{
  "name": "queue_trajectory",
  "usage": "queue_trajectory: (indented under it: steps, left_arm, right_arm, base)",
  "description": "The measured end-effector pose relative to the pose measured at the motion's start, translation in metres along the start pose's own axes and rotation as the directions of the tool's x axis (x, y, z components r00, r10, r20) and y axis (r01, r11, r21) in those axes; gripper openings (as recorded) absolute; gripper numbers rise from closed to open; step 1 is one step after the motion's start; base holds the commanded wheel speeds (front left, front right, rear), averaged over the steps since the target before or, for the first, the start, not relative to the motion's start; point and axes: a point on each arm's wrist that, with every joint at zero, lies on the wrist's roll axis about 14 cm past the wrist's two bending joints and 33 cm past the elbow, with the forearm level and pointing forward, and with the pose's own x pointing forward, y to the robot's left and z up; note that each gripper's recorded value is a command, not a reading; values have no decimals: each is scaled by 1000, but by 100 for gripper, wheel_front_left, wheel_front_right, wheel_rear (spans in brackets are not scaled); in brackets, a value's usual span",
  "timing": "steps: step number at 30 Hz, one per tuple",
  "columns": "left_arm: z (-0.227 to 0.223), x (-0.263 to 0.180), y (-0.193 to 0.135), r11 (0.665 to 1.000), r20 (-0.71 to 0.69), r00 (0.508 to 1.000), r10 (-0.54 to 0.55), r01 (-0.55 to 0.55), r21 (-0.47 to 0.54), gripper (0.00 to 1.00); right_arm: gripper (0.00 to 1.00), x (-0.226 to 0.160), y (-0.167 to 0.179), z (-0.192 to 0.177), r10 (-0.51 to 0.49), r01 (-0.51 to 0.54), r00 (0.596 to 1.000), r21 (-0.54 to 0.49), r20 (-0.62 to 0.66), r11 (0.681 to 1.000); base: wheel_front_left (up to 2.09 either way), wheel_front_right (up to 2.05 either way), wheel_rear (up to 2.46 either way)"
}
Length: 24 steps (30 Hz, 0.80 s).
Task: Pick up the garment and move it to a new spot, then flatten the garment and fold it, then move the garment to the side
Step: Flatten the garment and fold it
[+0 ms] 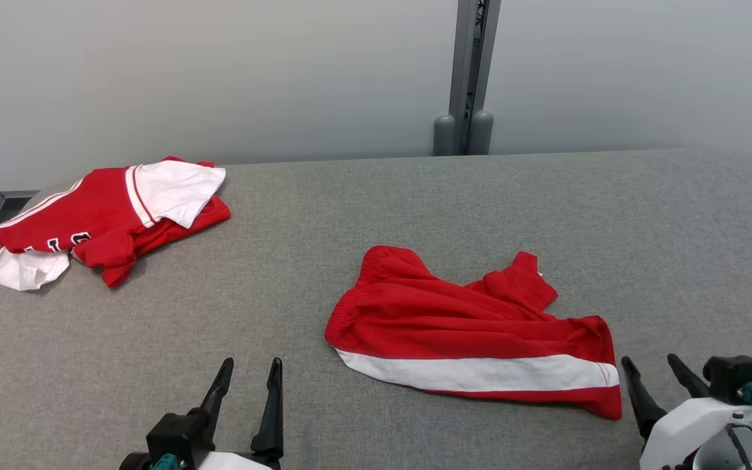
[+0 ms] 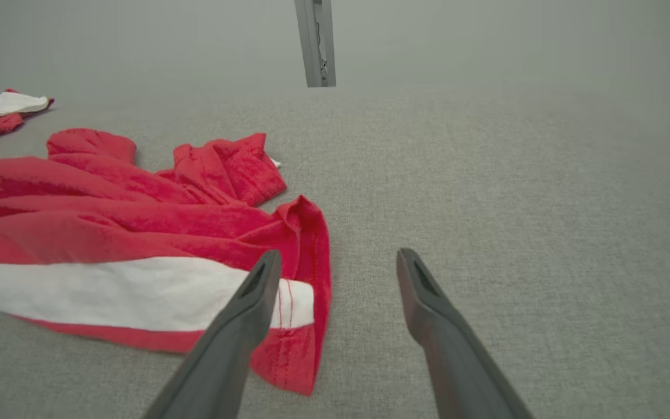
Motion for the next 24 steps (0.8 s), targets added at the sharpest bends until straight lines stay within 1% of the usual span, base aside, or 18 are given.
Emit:
queue_trajectory:
  steps: [2,4,8,15,19,24]
  left_arm:
    - [-1,1,0,1000,-4,1000,0,0,2,100]
    - [-2,2,1,1000,-6,1000,0,0,6,100]
    - [-4,5,4,1000,-16,1000,9,-9,7,100]
    - [-9,9,12,1000,-31,999,28,-28,15,100]
    - [-9,11,15,999,-33,999,36,-36,19,100]
    - [-11,12,17,999,-39,998,39,-38,29,100]
  right_arm:
    - [100,4,4,-10,31,-31,997,-2,-73,1000]
    - [100,8,10,-18,61,-58,989,26,-133,998]
    - [100,15,18,-31,119,-109,964,53,-239,993]
    - [100,24,27,-45,188,-158,921,115,-342,981]
    - [100,28,27,-46,212,-177,904,126,-372,976]
    - [100,28,32,-54,248,-196,871,162,-424,967]
  base:
    - [0,0,0]
    - [0,0,0]
    - [0,0,0]
    - [0,0,0]
    - [0,0,0]
    - [0,0,0]
